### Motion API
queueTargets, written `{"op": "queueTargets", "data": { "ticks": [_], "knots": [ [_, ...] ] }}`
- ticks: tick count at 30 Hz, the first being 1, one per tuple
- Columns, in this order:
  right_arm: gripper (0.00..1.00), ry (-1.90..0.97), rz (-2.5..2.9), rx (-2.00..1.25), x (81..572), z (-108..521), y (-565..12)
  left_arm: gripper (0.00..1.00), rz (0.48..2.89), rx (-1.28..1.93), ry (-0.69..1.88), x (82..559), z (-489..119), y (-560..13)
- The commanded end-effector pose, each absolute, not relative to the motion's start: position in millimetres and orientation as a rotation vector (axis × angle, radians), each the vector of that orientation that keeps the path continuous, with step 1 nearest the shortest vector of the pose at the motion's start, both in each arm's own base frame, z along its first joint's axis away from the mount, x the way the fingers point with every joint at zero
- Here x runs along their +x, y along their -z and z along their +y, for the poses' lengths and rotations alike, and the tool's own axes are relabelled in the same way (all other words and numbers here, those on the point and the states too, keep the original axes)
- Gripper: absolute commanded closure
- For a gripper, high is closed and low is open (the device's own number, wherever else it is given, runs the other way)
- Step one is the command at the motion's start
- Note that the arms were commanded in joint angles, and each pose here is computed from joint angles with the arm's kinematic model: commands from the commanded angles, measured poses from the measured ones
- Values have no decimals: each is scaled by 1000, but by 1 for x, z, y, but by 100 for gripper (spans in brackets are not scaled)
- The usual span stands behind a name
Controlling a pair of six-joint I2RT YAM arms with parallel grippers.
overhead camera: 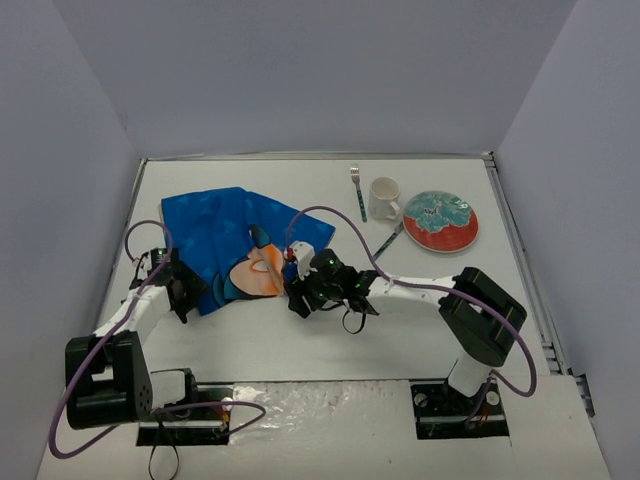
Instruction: Set the dinner table for one person
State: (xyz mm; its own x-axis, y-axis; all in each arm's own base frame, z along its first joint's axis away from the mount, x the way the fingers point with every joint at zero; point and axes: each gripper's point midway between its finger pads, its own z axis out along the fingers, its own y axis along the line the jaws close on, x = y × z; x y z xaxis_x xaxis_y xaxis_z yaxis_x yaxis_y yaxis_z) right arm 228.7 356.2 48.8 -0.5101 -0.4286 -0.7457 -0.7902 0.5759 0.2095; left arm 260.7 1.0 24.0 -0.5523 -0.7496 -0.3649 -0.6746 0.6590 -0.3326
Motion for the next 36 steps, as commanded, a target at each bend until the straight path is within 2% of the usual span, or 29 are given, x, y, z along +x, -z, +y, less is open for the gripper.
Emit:
{"op": "queueTargets", "data": {
  "ticks": [1, 6, 9, 17, 22, 31, 36],
  "knots": [
    [54, -736, 2004, -942, 253, 383, -84, 67, 2446, -1145, 212, 253, -3, -9],
    [84, -693, 2003, -937, 262, 384, -85, 100, 2470, -1152, 184, 251, -1, -4],
    [100, -618, 2006, -928, 269, 374, -90, 100, 2481, -1138, 148, 253, 5, -11],
    [100, -239, 1950, -798, 306, 291, -164, 100, 2337, -964, -166, 282, 83, -130],
    [100, -59, 1906, -697, 311, 231, -226, 100, 2160, -973, -206, 296, 127, -213],
    [100, -3, 1700, -543, 297, 182, -355, 100, 1762, -838, -14, 316, 116, -381],
    [100, -66, 1624, -518, 284, 176, -397, 100, 1616, -738, 51, 304, 100, -458]
  ]
}}
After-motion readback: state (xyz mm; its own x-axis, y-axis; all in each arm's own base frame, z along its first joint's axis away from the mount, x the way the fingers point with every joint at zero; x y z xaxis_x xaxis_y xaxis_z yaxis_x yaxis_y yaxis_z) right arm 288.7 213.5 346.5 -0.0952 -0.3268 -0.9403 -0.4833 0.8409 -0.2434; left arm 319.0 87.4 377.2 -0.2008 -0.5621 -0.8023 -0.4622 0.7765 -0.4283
